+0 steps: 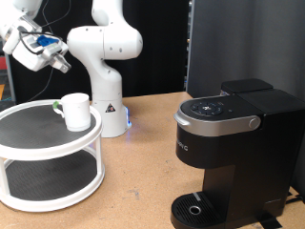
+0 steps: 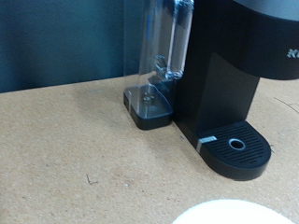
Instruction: Make a cup of coffee with the keurig machine
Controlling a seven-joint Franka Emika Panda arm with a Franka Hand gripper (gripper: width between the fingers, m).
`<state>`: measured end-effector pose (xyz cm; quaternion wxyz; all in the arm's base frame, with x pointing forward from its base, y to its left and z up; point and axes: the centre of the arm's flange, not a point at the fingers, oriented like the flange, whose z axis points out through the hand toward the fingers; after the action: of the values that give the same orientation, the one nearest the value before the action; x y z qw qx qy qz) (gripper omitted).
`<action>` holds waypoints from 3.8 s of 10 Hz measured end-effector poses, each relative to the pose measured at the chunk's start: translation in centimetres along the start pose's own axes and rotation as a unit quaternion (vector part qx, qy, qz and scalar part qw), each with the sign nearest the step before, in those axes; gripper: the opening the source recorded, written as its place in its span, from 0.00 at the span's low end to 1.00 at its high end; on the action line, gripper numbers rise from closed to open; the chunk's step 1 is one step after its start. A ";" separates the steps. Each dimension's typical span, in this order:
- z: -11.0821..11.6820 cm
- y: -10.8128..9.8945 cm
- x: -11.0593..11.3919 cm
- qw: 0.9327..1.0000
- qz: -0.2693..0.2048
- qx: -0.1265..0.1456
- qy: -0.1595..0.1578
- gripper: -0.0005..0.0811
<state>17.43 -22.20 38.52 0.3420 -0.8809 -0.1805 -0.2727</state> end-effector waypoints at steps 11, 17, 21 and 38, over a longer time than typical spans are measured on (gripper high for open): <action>2.0 3.8 -2.6 0.999 -0.002 -0.025 0.030 0.93; 3.2 5.2 -2.3 0.997 -0.003 -0.065 0.047 1.00; 4.9 6.0 -2.5 0.998 -0.001 -0.046 0.036 1.00; 4.4 6.2 -3.9 0.997 -0.013 -0.023 0.067 0.10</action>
<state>19.12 -23.97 30.30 0.3291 -0.8659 -0.1625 -0.3398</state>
